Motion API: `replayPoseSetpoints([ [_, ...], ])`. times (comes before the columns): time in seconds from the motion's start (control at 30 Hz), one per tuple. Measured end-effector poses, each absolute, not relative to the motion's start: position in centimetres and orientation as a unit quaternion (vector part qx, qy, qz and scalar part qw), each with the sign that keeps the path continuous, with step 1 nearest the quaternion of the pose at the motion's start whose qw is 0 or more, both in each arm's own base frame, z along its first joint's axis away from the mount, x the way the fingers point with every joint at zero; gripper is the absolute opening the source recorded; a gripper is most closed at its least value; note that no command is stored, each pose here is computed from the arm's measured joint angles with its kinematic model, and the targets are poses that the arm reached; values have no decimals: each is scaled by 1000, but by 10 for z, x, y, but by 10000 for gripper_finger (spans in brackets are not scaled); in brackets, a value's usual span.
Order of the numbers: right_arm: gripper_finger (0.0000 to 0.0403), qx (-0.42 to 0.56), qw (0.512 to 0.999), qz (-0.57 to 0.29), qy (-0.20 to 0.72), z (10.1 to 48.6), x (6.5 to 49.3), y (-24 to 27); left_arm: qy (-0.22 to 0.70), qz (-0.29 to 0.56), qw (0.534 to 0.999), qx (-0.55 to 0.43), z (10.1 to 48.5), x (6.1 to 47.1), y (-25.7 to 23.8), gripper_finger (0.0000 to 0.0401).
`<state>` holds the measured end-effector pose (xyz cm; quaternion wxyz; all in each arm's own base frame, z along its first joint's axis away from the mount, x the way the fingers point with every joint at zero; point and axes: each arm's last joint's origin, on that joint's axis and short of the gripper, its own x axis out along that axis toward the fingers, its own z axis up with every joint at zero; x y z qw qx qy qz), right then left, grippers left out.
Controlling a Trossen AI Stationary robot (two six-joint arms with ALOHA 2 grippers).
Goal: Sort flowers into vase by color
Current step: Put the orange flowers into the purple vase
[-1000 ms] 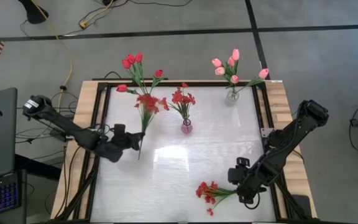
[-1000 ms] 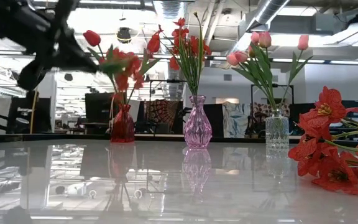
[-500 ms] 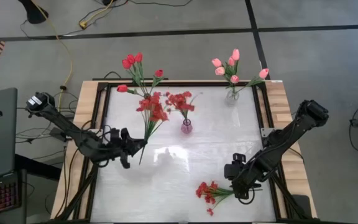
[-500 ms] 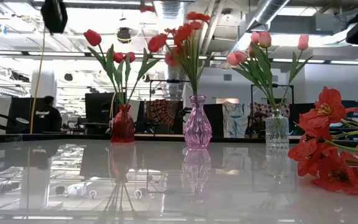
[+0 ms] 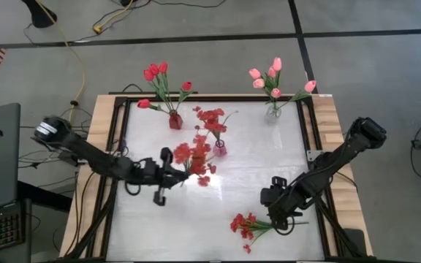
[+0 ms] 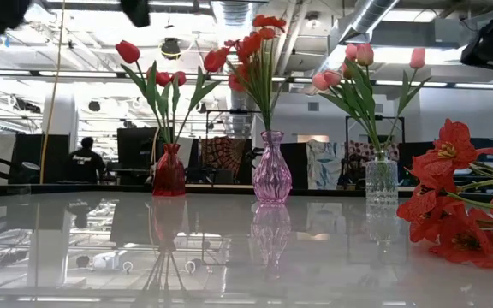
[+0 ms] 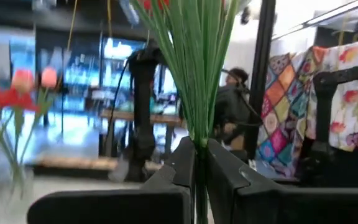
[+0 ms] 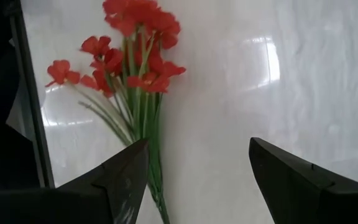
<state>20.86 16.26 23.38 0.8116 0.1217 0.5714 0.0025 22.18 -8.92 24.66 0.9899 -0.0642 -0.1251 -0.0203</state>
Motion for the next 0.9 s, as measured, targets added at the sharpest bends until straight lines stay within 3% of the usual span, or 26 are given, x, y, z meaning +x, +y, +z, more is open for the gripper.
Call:
replayPoseSetpoints([
  [0.4, 302, 124, 822, -4, 555, 235, 220, 152, -198, 48, 974, 103, 214, 315, -52, 3],
  [0.67, 302, 105, 829, -1, 549, 235, 222, 149, -211, 20, 972, 100, 204, 365, -16, 3],
  [0.9, 302, 101, 830, 2, 549, 235, 222, 150, -215, 25, 970, 111, 204, 376, -2, 3],
])
